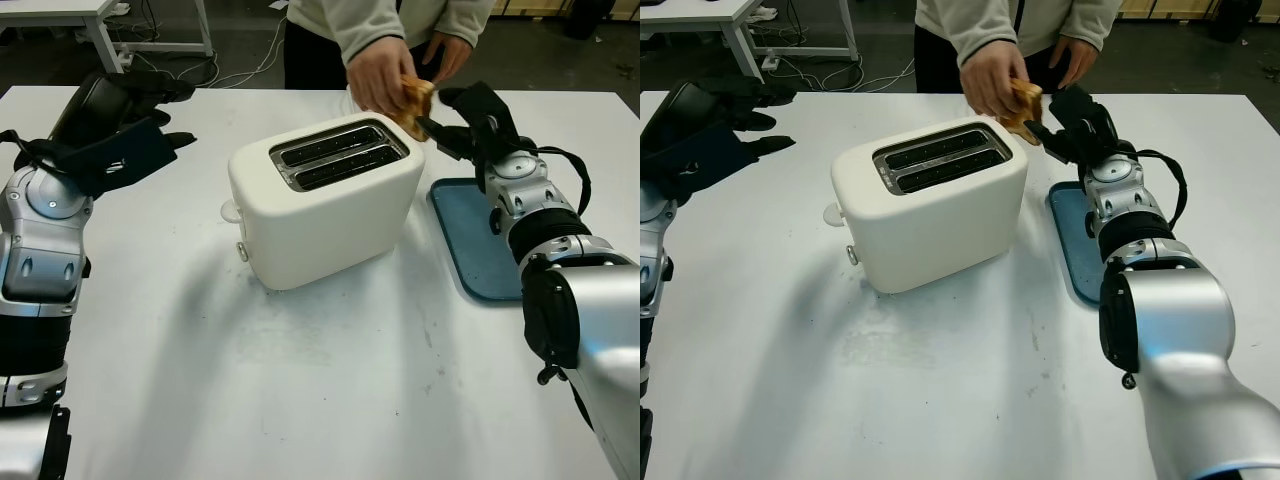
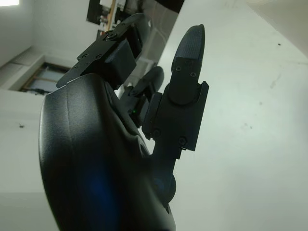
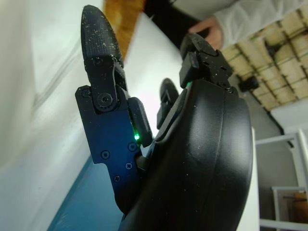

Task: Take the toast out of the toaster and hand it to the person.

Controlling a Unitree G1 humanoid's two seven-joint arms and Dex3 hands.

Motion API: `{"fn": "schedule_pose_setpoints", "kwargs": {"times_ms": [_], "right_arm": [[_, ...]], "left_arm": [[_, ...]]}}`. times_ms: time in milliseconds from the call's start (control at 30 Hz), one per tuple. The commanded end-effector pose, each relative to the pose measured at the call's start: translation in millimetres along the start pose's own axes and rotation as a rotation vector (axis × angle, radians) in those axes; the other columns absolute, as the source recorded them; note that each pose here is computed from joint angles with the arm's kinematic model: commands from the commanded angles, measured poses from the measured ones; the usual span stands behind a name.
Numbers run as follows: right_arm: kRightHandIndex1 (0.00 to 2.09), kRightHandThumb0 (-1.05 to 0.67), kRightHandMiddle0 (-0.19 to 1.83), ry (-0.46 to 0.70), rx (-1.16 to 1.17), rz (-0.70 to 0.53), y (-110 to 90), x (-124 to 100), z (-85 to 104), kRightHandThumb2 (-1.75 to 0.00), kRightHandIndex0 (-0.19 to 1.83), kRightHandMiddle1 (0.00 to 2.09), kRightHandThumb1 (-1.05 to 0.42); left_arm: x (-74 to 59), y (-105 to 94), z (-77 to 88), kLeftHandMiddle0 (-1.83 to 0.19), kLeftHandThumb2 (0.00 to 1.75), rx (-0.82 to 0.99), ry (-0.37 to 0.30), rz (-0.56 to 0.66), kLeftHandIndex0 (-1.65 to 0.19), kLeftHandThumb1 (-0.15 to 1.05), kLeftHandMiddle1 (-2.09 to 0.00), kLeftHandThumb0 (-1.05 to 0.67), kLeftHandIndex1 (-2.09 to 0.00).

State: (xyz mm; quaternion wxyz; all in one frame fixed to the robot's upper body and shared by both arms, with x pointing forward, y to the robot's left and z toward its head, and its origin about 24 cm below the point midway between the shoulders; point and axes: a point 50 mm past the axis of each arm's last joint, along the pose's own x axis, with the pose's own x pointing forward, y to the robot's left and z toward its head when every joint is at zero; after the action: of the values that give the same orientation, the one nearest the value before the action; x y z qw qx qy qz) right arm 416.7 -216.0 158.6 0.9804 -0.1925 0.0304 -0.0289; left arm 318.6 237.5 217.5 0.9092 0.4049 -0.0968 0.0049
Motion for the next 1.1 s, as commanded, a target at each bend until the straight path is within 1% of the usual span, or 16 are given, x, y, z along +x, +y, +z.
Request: {"fn": "schedule_pose_setpoints", "kwargs": {"times_ms": [0, 100, 133, 167, 200, 233, 267, 333, 433, 533, 700, 767, 800, 867, 967, 1067], "right_arm": [[0.05, -0.74, 0.12, -0.095, 0.01, -0.033, -8.2, -3.0, 3.1, -0.2, 0.16, 0.04, -0.92], [0.12, -0.77, 0.22, -0.21, -0.05, -0.065, -16.6, -10.6, 1.8, -0.27, 0.33, 0.07, -0.92], [0.14, -0.77, 0.24, -0.237, -0.047, -0.073, -18.9, -13.4, 0.3, -0.29, 0.38, 0.07, -0.92], [0.23, -0.77, 0.25, -0.258, -0.025, -0.075, -20.8, -16.2, -1.6, -0.3, 0.45, 0.05, -0.92], [0.54, -0.77, 0.25, -0.279, 0.006, -0.067, -21.8, -19.3, -3.3, -0.3, 0.43, 0.03, -0.92], [0.58, -0.74, 0.24, -0.302, 0.032, -0.056, -22.1, -22.9, -4.7, -0.31, 0.22, 0.02, -0.92], [0.45, -0.7, 0.23, -0.321, 0.052, -0.039, -21.9, -26.8, -6.5, -0.33, 0.1, 0.01, -0.92], [0.26, -0.69, 0.2, -0.349, 0.094, -0.005, -20.1, -36.6, -11.2, -0.36, 0.03, 0.0, -0.92], [0.18, -0.67, 0.15, -0.375, 0.19, 0.037, -10.5, -55.1, -19.6, -0.37, 0.03, 0.0, -0.92], [0.16, -0.67, 0.12, -0.386, 0.25, 0.081, 3.2, -78.9, -28.6, -0.4, 0.05, 0.0, -0.92], [0.1, -0.65, 0.09, -0.321, 0.338, 0.104, 24.6, -118.0, -50.3, -0.59, 0.03, 0.0, -0.92], [0.08, -0.59, 0.07, -0.312, 0.407, 0.095, 30.4, -129.7, -58.0, -0.71, 0.02, 0.0, -0.92], [0.07, -0.6, 0.06, -0.305, 0.436, 0.089, 33.4, -134.7, -62.3, -0.74, 0.02, 0.0, -0.92], [0.07, -0.67, 0.06, -0.287, 0.458, 0.08, 38.7, -141.8, -67.8, -0.76, 0.03, 0.01, -0.92], [0.06, -0.72, 0.07, -0.254, 0.496, 0.093, 51.6, -151.8, -71.9, -0.74, 0.02, 0.01, -0.92], [0.06, -0.66, 0.08, -0.227, 0.532, 0.068, 58.6, -156.9, -73.2, -0.74, 0.02, 0.01, -0.92]], "left_arm": [[-6.5, 1.1, -2.8, -0.62, 0.11, -0.038, 0.004, 0.015, -0.66, 0.92, -0.23, -0.45, 0.0], [-15.2, 1.4, -5.4, -0.6, 0.12, -0.104, 0.001, 0.043, -0.65, 0.92, -0.21, -0.46, 0.0], [-17.9, 1.0, -4.8, -0.59, 0.12, -0.126, -0.005, 0.051, -0.64, 0.92, -0.21, -0.44, 0.0], [-20.5, 0.6, -3.9, -0.59, 0.12, -0.141, -0.016, 0.058, -0.63, 0.92, -0.2, -0.42, 0.0], [-23.4, 0.3, -1.8, -0.59, 0.13, -0.143, -0.03, 0.061, -0.63, 0.92, -0.2, -0.4, 0.0], [-26.4, -0.1, 1.1, -0.58, 0.15, -0.136, -0.045, 0.063, -0.62, 0.92, -0.2, -0.37, 0.0], [-29.5, -0.3, 4.0, -0.57, 0.18, -0.125, -0.059, 0.062, -0.61, 0.92, -0.2, -0.33, 0.0], [-35.2, -1.8, 7.1, -0.58, 0.19, -0.123, -0.088, 0.069, -0.61, 0.92, -0.2, -0.3, 0.0], [-44.2, -5.9, 6.6, -0.57, 0.2, -0.175, -0.099, 0.082, -0.6, 0.92, -0.21, -0.35, 0.0], [-56.5, -12.8, 8.1, -0.53, 0.23, -0.256, -0.104, 0.096, -0.55, 0.92, -0.19, -0.38, 0.0], [-83.4, -29.5, 8.7, -0.45, 0.28, -0.375, -0.14, 0.138, -0.47, 0.92, -0.17, -0.34, 0.0], [-93.6, -36.7, 6.6, -0.42, 0.32, -0.403, -0.119, 0.137, -0.43, 0.92, -0.16, -0.38, 0.0], [-98.9, -41.3, 5.6, -0.41, 0.32, -0.426, -0.102, 0.137, -0.42, 0.92, -0.16, -0.4, 0.0], [-107.0, -49.3, 4.4, -0.38, 0.33, -0.464, -0.074, 0.141, -0.38, 0.92, -0.16, -0.41, 0.0], [-116.7, -67.7, 3.2, -0.31, 0.36, -0.548, -0.048, 0.152, -0.32, 0.92, -0.13, -0.41, 0.0], [-122.4, -86.9, 0.4, -0.26, 0.42, -0.601, -0.02, 0.135, -0.27, 0.92, -0.11, -0.42, 0.0]]}}
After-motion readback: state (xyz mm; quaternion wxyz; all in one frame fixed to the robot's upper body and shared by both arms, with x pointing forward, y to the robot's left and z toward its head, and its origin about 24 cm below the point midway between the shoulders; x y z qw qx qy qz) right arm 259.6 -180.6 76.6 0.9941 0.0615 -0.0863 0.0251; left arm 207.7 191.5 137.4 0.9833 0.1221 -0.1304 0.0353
